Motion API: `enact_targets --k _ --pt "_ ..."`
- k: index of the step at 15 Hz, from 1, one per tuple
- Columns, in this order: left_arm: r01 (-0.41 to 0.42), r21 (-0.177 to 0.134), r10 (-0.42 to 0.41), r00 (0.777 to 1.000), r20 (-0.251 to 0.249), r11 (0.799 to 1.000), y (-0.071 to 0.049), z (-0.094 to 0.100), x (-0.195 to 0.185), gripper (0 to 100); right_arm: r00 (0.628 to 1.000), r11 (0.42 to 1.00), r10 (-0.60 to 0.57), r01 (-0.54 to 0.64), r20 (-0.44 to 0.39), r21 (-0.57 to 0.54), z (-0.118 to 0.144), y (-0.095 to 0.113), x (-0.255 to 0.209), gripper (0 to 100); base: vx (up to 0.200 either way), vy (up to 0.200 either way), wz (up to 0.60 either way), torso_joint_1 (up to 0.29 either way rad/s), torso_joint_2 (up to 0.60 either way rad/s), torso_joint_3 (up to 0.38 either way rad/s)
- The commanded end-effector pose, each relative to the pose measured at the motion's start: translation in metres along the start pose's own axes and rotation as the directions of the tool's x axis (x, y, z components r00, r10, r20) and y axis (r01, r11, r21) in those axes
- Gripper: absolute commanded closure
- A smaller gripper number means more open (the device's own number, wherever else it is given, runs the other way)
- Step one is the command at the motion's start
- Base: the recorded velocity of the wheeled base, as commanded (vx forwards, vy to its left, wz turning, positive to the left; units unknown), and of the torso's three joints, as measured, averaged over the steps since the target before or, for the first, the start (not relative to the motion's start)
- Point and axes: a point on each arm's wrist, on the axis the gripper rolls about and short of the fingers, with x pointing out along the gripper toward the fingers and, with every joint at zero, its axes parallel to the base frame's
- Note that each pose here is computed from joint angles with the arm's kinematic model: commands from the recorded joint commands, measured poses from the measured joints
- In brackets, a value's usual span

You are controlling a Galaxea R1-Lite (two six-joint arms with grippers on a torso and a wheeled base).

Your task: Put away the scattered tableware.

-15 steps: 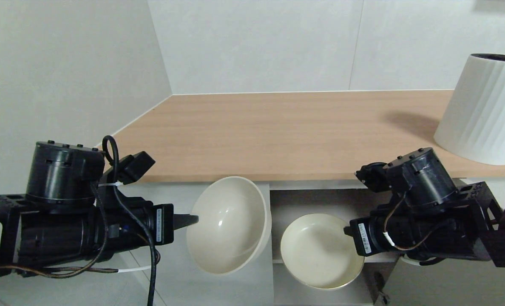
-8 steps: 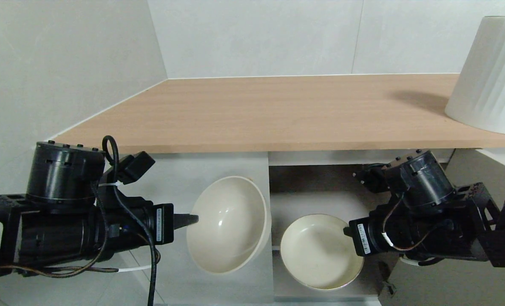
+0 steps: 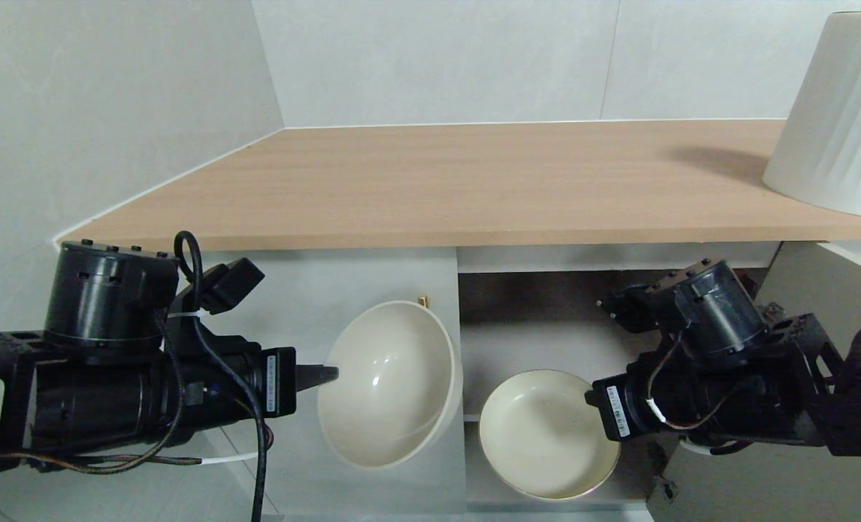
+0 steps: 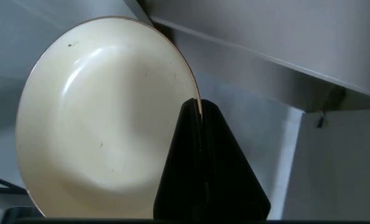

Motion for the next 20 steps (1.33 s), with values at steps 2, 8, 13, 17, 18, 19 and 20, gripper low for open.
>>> enact_targets --k 2,8,13,17,18,19,20 --pt "-0.001 0.0 0.001 1.0 -0.002 1.0 0.0 0.0 0.001 100 0.996 0.999 -0.034 0.032 -0.082 -0.028 -0.009 0.001 0.029 100 0.0 0.0 0.0 0.0 0.0 0.0" --pt "0.0 -0.002 0.0 1.0 -0.001 1.0 0.0 0.0 0.0 100 0.975 0.993 -0.118 0.118 -0.187 -0.009 -0.015 -0.009 0.087 100 0.0 0.0 0.0 0.0 0.0 0.0" --pt "0.0 -0.002 0.0 1.0 -0.001 1.0 0.0 0.0 0.0 100 0.973 0.967 -0.169 0.195 -0.159 0.162 -0.011 -0.04 0.15 100 0.0 0.0 0.0 0.0 0.0 0.0" --pt "0.0 -0.002 0.0 1.0 -0.001 1.0 0.0 0.0 0.0 100 0.955 0.925 -0.276 0.294 -0.106 0.241 -0.009 -0.062 0.183 100 0.0 0.0 0.0 0.0 0.0 0.0" --pt "0.0 -0.002 0.0 1.0 -0.001 1.0 0.0 0.0 0.0 100 0.951 0.91 -0.294 0.308 -0.094 0.277 -0.006 -0.067 0.188 100 0.0 0.0 0.0 0.0 0.0 0.0" --pt "0.0 -0.002 0.0 1.0 -0.001 1.0 0.0 0.0 0.0 100 0.947 0.899 -0.308 0.32 -0.086 0.298 -0.003 -0.073 0.191 100 0.0 0.0 0.0 0.0 0.0 0.0" --pt "0.0 0.0 0.0 1.0 -0.001 1.0 0.0 0.0 0.0 100 0.942 0.889 -0.326 0.335 -0.083 0.311 -0.002 -0.079 0.195 100 0.0 0.0 0.0 0.0 0.0 0.0"
